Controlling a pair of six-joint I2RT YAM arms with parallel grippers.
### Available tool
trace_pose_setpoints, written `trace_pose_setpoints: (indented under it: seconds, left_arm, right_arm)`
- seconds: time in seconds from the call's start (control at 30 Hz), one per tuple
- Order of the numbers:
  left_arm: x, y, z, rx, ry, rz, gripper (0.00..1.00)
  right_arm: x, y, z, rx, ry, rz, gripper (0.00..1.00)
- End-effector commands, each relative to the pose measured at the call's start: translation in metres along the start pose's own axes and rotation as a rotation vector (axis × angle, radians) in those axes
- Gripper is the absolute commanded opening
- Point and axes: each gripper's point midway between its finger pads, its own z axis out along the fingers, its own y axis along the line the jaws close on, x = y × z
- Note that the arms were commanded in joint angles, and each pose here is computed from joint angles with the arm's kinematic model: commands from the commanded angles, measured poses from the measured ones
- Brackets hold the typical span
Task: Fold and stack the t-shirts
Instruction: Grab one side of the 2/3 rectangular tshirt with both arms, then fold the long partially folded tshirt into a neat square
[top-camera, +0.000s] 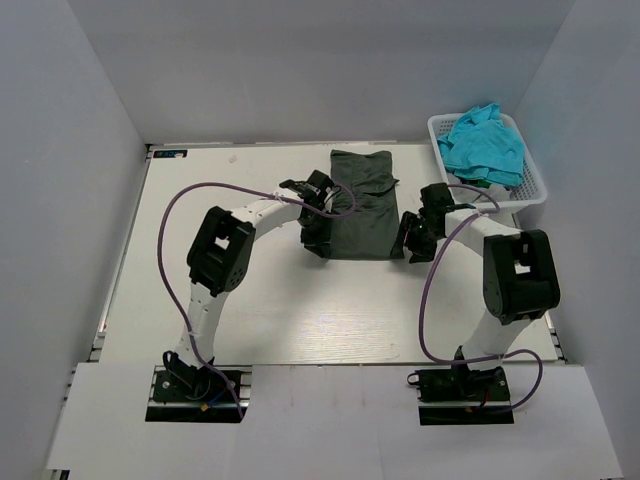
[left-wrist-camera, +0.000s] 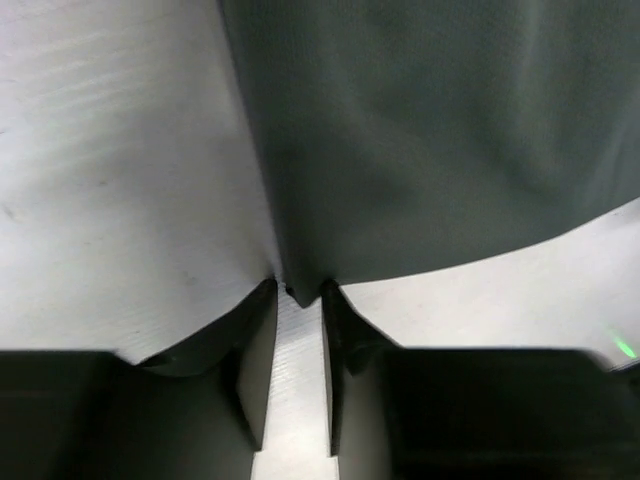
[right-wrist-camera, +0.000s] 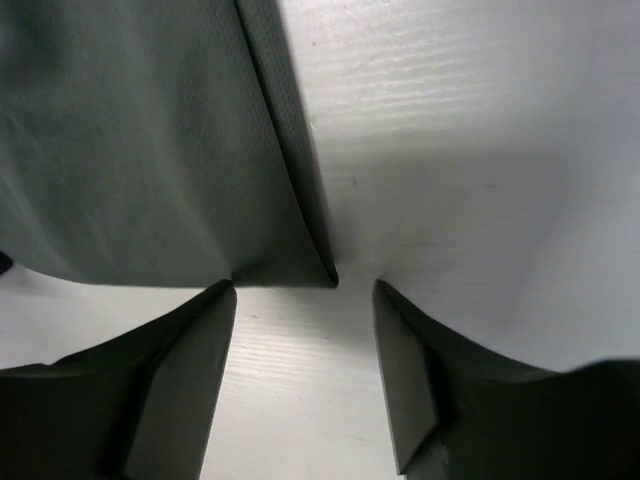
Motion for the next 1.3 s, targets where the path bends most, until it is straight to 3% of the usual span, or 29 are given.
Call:
trace_pose_setpoints:
  seconds: [0.0, 0.07, 0.2, 0.23, 0.27, 0.4, 0.63, 0.73, 0.83, 1.03, 1.27]
  left_arm:
    - [0.005, 0.0, 0.012, 0.011, 0.018, 0.007, 0.28]
    - [0.009, 0.0, 0.014, 0.018, 0.027, -0.003, 0.28]
    - [0.011, -0.002, 0.016, 0.029, 0.032, -0.013, 0.0]
    - [0.009, -0.003, 0.017, 0.033, 0.024, -0.011, 0.0]
    - [0.01, -0.004, 0.016, 0.041, 0.028, -0.011, 0.0]
    - [0.011, -0.009, -0.007, 0.047, 0.017, -0.016, 0.0]
    - [0.088, 0.0, -0.059, 0.038, 0.135, -0.036, 0.0]
    - [0.121, -0.002, -0.084, 0.054, 0.187, -0.027, 0.0]
    - [0.149, -0.004, -0.105, 0.069, 0.255, -0.044, 0.0]
    - [0.161, -0.033, -0.17, 0.142, 0.276, -0.044, 0.0]
    - [0.138, -0.039, -0.196, 0.118, 0.225, -0.044, 0.0]
  right_arm:
    - [0.014, 0.003, 0.014, -0.038, 0.052, 0.005, 0.62]
    - [0.015, 0.005, 0.017, -0.054, 0.063, 0.012, 0.47]
    - [0.011, 0.011, 0.02, -0.084, 0.056, 0.016, 0.25]
    - [0.011, 0.013, 0.019, -0.093, 0.056, 0.015, 0.19]
    - [0.01, 0.014, 0.018, -0.096, 0.06, 0.016, 0.0]
    - [0.016, 0.014, 0.006, -0.092, 0.072, 0.001, 0.0]
    - [0.101, 0.005, -0.05, -0.126, 0.247, -0.012, 0.0]
    - [0.145, 0.02, -0.076, -0.259, 0.346, -0.013, 0.0]
    - [0.171, 0.023, -0.101, -0.277, 0.395, -0.029, 0.0]
    - [0.181, 0.042, -0.157, -0.338, 0.406, -0.082, 0.0]
    - [0.155, 0.064, -0.178, -0.385, 0.336, -0.037, 0.0]
